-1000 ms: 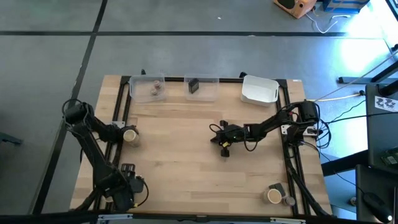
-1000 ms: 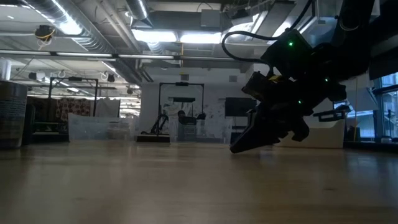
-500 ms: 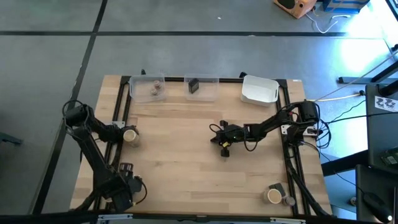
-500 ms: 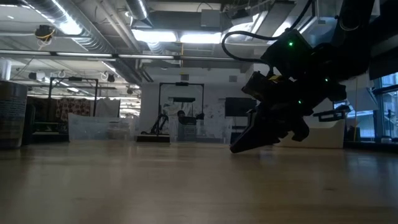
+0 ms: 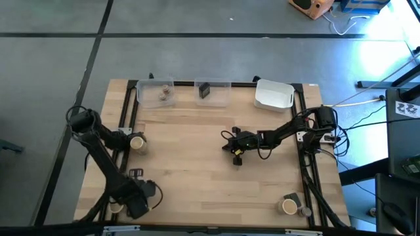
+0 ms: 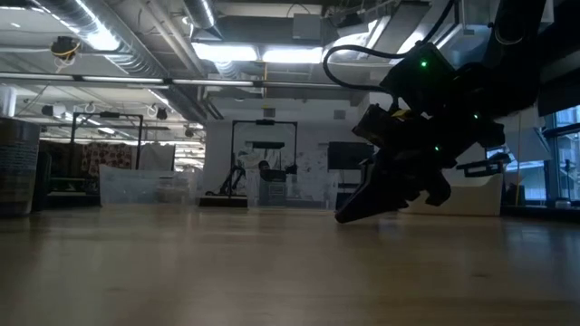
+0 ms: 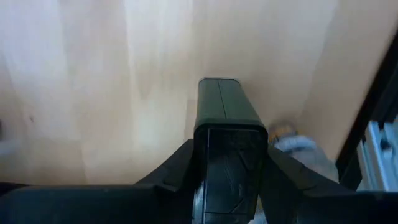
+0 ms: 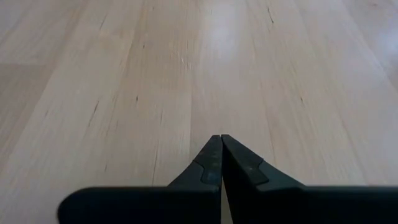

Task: Sort spices by type
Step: Put the bottom left black seasoning can into the middle transparent bin

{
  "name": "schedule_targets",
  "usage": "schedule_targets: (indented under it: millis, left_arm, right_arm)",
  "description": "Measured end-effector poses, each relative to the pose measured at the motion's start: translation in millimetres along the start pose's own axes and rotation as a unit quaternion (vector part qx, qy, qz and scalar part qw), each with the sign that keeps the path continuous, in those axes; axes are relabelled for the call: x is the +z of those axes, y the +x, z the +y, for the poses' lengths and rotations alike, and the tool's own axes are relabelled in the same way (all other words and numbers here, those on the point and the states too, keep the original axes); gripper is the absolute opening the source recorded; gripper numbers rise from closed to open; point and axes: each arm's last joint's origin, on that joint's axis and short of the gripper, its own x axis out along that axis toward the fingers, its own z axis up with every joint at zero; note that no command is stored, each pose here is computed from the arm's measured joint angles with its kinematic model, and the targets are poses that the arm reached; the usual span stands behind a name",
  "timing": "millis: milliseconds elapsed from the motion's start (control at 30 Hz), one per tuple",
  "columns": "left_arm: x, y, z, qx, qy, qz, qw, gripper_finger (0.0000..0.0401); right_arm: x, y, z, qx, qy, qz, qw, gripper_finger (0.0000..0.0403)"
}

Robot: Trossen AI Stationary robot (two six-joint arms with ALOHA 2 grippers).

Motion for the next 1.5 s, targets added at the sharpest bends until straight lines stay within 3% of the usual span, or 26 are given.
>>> schedule_targets:
  millis: [400, 567, 900, 1200, 1500]
  left_arm:
    - [70.6, -4.1, 52.9, 0.001, -0.092, -0.011, 0.996, 0.0121]
    - [103.9, -16.0, 83.3, -0.007, -0.079, -0.033, 0.996, 0.0119]
    - [163.0, -59.6, 163.6, 0.05, -0.088, -0.139, 0.985, 0.0125]
    - [195.9, -104.8, 224.8, 0.097, -0.107, -0.262, 0.954, 0.0127]
    - [216.9, -130.2, 292.6, 0.136, -0.143, -0.393, 0.898, 0.0127]
  right_arm:
    - [-0.5, 0.0, 0.2, 0.0, 0.0, 0.003, 1.0, 0.0011]
    - [-0.6, 0.0, 0.3, 0.001, 0.0, 0.003, 1.0, 0.0011]
    - [0.4, 0.0, 0.0, 0.0, -0.001, -0.001, 1.0, 0.0011]
    - [14.6, 3.2, -0.3, -0.001, -0.012, -0.028, 1.0, 0.0011]
    - [15.6, 3.4, -0.7, -0.006, 0.0, -0.029, 1.0, 0.0011]
